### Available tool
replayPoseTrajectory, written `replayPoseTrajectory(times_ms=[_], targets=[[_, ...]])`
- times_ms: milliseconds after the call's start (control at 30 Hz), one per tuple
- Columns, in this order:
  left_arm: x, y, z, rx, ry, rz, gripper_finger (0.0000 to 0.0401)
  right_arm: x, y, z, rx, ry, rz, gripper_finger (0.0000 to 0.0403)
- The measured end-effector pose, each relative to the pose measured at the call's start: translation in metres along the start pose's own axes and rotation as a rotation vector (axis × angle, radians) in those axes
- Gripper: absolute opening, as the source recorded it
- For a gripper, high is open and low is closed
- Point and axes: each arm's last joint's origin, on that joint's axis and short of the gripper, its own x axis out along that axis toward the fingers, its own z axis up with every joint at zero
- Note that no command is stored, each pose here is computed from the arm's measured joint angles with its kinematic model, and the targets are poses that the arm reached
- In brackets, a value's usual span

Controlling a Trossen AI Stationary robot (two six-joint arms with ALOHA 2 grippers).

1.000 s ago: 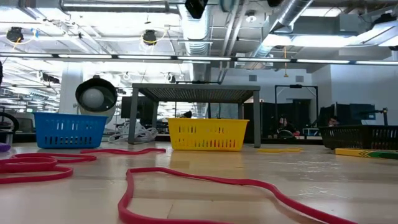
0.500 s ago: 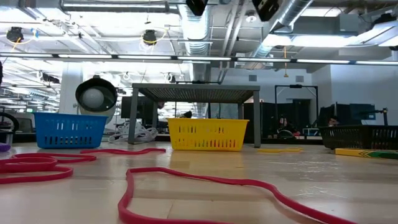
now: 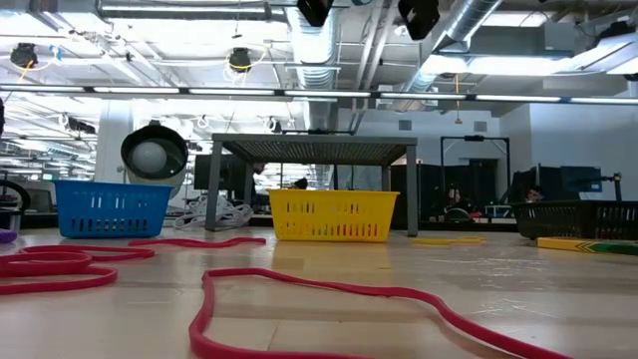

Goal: Pick & Place Office Desk Supplies
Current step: Put the blue rubber band into the black bin

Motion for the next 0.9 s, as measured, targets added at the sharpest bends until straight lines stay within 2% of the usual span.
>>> replayPoseTrajectory(times_ms=[500,900], targets=[[-0.0011,0.0040,0.0010,0.000,-0.010,0.014,0.0000,0.0001,0.0032,0.0045,-0.026,-0.049,0.016,0.0123],[-0.0028,0.0079,0.0050,0.009,-0.050,-0.005,0.0000,0.0002,0.0058,0.0062,-0.032,-0.069,0.029,0.0111]])
